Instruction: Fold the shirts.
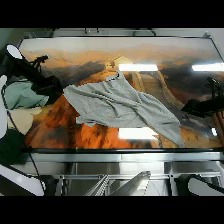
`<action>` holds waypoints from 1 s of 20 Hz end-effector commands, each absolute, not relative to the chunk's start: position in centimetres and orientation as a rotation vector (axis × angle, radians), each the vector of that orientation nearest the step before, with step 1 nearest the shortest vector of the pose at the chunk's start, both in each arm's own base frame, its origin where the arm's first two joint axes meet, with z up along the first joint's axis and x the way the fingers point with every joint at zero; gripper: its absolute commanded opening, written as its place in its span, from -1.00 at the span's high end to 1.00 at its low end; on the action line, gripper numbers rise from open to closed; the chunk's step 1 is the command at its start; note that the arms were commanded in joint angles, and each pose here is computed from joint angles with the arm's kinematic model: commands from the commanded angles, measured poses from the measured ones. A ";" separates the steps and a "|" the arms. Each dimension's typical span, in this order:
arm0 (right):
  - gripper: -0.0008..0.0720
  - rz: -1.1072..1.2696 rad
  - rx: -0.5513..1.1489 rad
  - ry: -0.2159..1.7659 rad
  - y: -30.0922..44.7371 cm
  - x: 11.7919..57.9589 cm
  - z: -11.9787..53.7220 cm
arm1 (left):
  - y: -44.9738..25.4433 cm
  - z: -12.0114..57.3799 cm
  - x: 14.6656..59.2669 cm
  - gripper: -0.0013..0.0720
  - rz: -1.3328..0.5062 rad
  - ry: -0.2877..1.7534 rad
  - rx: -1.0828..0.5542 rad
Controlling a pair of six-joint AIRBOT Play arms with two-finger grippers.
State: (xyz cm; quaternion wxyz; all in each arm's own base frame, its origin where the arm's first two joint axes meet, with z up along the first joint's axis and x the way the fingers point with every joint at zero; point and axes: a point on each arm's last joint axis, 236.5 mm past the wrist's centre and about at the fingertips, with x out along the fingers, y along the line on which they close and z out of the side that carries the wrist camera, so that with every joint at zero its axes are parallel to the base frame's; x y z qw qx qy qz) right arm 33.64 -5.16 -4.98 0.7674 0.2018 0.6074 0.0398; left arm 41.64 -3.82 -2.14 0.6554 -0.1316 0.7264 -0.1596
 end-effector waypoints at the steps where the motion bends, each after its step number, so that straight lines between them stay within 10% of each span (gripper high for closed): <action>1: -0.21 0.035 0.538 1.364 -7.7 32.4 -6.7 | -9.7 -3.2 35.3 -0.97 -0.504 1.714 -0.488; 13: -0.21 0.064 0.581 1.368 -8.1 32.0 -7.3 | -13.1 -12.0 32.9 -0.92 -0.405 1.652 -0.454; 14: -0.21 0.066 0.584 1.367 -8.0 32.0 -7.2 | -13.2 -12.6 33.0 -0.81 -0.398 1.656 -0.462; 17: -0.20 0.068 0.588 1.366 -7.9 32.0 -7.2 | -12.9 -13.7 32.6 0.57 -0.415 1.681 -0.456; 20: 0.15 0.069 0.571 1.381 -8.1 31.7 -7.3 | -12.2 -12.7 32.0 0.89 -0.455 1.690 -0.453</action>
